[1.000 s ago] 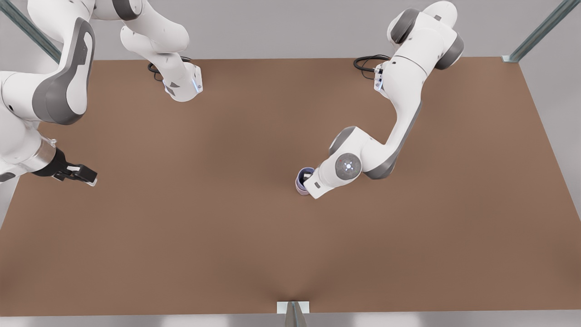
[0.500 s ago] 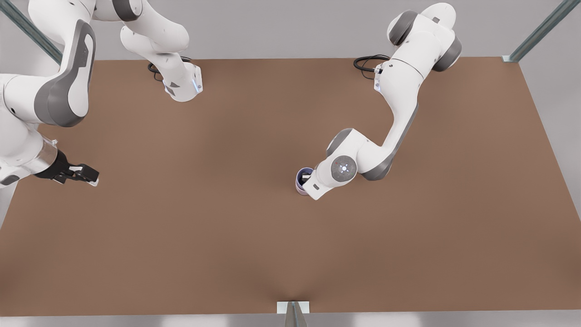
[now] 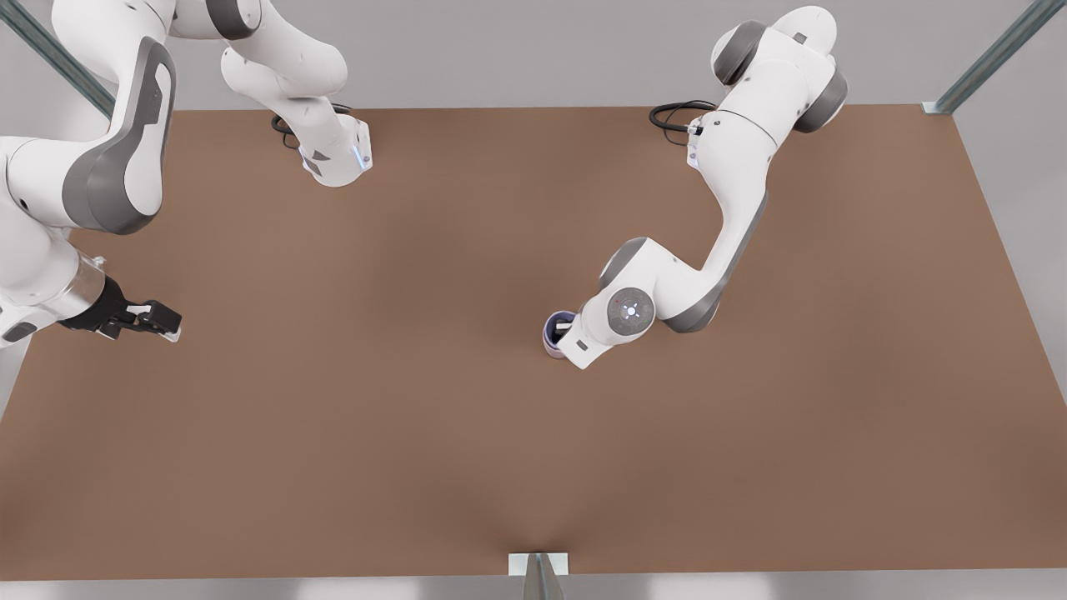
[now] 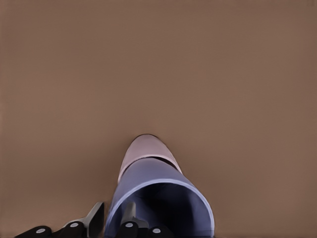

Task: Stack the cups, with the pink cup at the bottom and the purple cup at the top

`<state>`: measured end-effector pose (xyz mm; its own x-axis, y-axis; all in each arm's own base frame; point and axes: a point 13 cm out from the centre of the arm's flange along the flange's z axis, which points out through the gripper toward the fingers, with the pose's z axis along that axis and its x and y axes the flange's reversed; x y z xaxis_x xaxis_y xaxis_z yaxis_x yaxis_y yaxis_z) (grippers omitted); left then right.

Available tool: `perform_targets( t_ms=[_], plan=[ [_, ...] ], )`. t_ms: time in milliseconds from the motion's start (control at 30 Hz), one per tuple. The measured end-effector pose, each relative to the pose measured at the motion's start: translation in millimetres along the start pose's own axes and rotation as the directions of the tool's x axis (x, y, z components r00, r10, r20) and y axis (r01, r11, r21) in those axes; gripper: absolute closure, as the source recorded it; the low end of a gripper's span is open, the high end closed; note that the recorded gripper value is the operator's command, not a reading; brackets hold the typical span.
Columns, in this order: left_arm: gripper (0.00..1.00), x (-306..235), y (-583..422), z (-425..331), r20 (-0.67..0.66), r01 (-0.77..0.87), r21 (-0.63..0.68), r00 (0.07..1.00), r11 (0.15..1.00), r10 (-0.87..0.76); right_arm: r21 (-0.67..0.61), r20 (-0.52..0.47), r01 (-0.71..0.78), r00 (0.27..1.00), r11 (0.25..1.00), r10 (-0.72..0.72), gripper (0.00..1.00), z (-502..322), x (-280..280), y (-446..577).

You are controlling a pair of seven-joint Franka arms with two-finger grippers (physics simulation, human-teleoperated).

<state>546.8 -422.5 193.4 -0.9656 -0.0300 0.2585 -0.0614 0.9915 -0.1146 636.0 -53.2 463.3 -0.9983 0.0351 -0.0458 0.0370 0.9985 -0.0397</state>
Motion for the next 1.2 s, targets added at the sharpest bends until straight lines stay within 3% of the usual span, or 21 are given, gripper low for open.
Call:
perform_targets(
  t_ms=[300, 433, 500, 600, 1000, 1067, 1200],
  plan=[
    [0.6, -0.9, 1.2, 0.6, 0.003, 0.008, -0.006, 1.0, 1.0, -0.008, 0.0, 0.001, 0.011, 1.0, 1.0, -0.011, 0.0, 0.4, -0.6, 0.0],
    [0.54, -1.5, 1.8, 0.7, 0.006, 0.009, -0.008, 1.0, 1.0, -0.009, 0.0, 0.001, 0.014, 1.0, 1.0, -0.014, 0.0, 1.0, -0.8, 0.2],
    [0.31, -1.8, 1.6, 0.4, 0.007, 0.01, -0.008, 1.0, 1.0, -0.009, 0.0, -0.001, 0.016, 1.0, 1.0, -0.016, 0.0, 2.0, -1.0, 0.4],
    [0.22, -1.7, 0.9, -1.5, 0.009, 0.008, -0.005, 1.0, 1.0, -0.008, 0.0, -0.002, 0.018, 1.0, 1.0, -0.018, 0.0, 3.0, -1.1, 0.1],
    [0.21, -0.9, 2.2, -3.3, 0.008, 0.006, -0.012, 1.0, 1.0, -0.006, 0.001, 0.0, 0.023, 1.0, 1.0, -0.023, 0.0, 3.4, -2.1, 0.1],
    [0.0, -1.5, 1.3, -13.5, 0.022, 0.004, -0.009, 1.0, 1.0, -0.004, 0.001, 0.001, 0.023, 1.0, 1.0, -0.023, 0.0, 3.3, -2.3, 0.1],
    [0.0, -9.6, 2.6, -59.9, 0.085, -0.004, -0.011, 0.996, 1.0, 0.005, 0.001, 0.002, 0.024, 1.0, 1.0, -0.024, 0.0, 3.2, -2.5, 0.3]
  ],
)
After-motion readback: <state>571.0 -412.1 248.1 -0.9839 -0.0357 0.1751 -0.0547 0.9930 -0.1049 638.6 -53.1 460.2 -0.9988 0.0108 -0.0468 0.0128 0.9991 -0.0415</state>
